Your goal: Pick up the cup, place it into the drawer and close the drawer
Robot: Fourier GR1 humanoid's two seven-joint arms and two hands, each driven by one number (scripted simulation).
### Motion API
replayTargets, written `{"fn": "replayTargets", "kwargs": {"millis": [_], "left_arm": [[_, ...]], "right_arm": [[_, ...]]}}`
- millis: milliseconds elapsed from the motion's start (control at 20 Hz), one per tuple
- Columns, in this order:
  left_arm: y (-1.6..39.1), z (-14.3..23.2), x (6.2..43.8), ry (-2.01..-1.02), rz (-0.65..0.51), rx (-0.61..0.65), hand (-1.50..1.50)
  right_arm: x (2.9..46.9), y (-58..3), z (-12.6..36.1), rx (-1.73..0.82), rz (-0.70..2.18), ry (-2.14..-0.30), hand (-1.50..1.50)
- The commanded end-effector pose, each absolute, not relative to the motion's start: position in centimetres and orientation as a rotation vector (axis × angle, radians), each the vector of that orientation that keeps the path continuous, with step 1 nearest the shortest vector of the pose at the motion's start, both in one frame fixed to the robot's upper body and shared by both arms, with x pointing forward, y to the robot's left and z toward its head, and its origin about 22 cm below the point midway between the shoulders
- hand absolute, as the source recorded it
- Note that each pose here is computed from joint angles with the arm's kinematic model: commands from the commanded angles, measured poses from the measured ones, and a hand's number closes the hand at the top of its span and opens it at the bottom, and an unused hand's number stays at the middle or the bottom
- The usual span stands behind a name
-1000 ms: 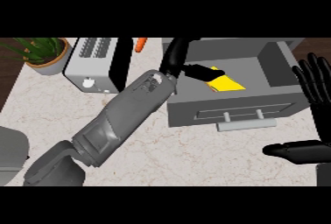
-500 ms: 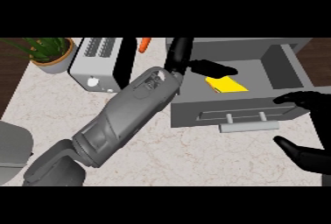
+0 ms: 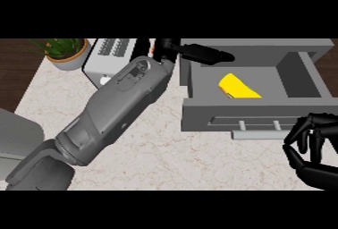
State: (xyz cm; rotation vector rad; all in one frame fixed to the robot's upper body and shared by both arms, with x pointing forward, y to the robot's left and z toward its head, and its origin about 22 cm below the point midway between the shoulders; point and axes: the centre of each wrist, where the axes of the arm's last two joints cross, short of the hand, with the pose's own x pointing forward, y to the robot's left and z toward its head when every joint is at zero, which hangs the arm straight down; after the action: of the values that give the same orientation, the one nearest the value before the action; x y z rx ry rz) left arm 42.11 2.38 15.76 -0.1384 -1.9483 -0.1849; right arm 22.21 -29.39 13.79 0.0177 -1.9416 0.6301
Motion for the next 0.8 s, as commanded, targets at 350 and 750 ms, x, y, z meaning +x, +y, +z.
{"fn": "replayTargets", "kwargs": {"millis": [350,750], "left_arm": [[10.7,17.1,41.5,-1.942,-0.082,-0.140,-1.50],[17.9,14.6,39.0,-1.909,-0.051,-0.137,-1.50]], "right_arm": [[23.1,-25.3,11.6,-0.211,0.752,-1.866,1.50],[25.5,-24.9,7.7,-0.402,1.040,-1.748,1.50]]}}
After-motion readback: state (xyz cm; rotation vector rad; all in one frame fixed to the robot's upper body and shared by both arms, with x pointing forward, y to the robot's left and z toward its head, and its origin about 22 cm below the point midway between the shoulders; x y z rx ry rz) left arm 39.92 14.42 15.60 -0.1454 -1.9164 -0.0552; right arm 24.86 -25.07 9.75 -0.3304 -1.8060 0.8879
